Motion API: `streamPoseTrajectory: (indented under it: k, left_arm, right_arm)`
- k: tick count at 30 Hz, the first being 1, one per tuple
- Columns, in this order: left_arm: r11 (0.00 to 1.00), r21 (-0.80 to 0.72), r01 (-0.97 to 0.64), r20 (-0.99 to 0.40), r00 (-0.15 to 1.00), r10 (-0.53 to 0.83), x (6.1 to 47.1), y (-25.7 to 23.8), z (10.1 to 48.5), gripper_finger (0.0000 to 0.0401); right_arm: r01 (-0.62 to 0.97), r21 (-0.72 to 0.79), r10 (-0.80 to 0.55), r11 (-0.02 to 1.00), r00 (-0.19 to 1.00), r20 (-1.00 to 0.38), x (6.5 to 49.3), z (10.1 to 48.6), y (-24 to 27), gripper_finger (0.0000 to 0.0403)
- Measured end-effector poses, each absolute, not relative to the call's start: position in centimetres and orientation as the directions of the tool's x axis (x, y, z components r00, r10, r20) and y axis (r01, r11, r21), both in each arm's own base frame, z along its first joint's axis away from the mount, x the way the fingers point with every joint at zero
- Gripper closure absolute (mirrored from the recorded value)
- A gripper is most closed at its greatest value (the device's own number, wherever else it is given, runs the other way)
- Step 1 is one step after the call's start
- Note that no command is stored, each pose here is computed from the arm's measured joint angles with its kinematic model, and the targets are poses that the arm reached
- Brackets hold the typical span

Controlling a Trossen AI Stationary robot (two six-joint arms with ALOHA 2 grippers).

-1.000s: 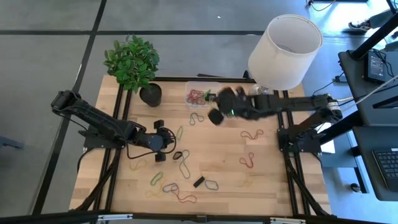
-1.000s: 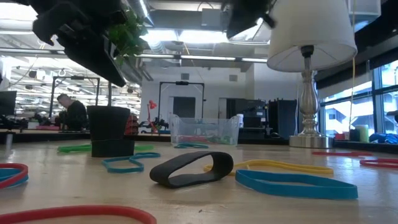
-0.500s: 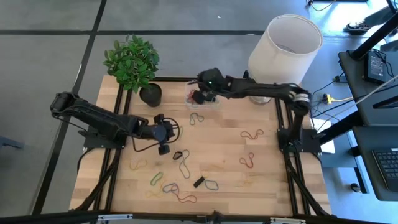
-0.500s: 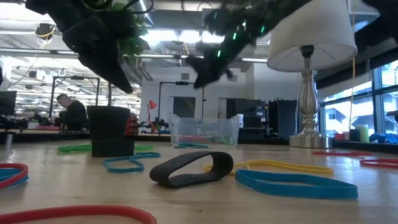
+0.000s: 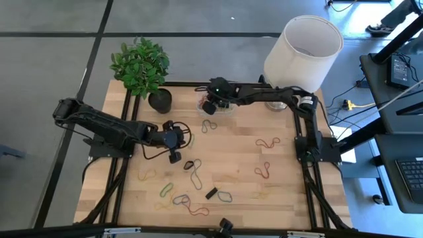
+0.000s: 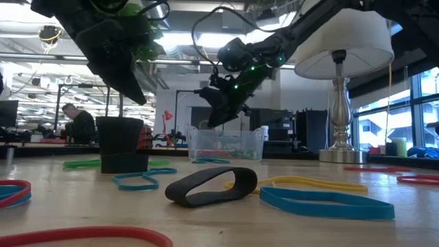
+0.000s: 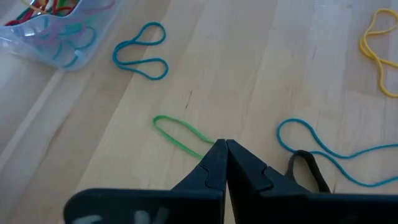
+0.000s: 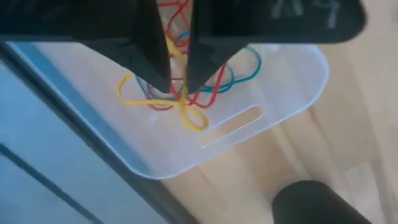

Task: Pick and place rubber bands into bin
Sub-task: Put the yellow rubber band into the transparent bin, then put the green rubber band into the transparent bin

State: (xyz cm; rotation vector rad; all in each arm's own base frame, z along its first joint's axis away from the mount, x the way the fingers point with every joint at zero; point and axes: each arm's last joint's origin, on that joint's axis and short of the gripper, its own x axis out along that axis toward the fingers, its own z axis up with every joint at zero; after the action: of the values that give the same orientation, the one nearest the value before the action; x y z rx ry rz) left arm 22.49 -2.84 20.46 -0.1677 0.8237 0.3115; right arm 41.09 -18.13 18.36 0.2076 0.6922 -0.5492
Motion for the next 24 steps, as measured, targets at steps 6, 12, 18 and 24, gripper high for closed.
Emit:
streamPoseTrajectory:
  k: [6,12,18,24]
  left_arm:
    - [0.946,-0.04,-0.321,-0.749,0.637,0.184,22.5,-2.8,20.4,0.0399]
    - [0.962,-0.085,-0.258,-0.764,0.636,0.104,22.5,-3.1,20.4,0.0397]
    - [0.973,-0.128,-0.192,-0.78,0.625,0.02,22.4,-3.5,20.3,0.0399]
    - [0.981,-0.125,-0.151,-0.79,0.613,-0.007,22.1,-4.5,20.2,0.0398]
  right_arm:
    - [0.567,0.051,-0.384,0.822,0.619,-0.685,40.5,19.0,-17.8,0.0291]
    - [0.57,0.057,-0.368,0.819,0.601,-0.71,39.7,20.2,-17.5,0.0254]
    - [0.609,0.104,-0.369,0.786,0.598,-0.711,38.2,23.3,-16.8,0.0247]
    - [0.601,0.117,-0.309,0.79,0.556,-0.772,34.9,27.3,-13.7,0.0273]
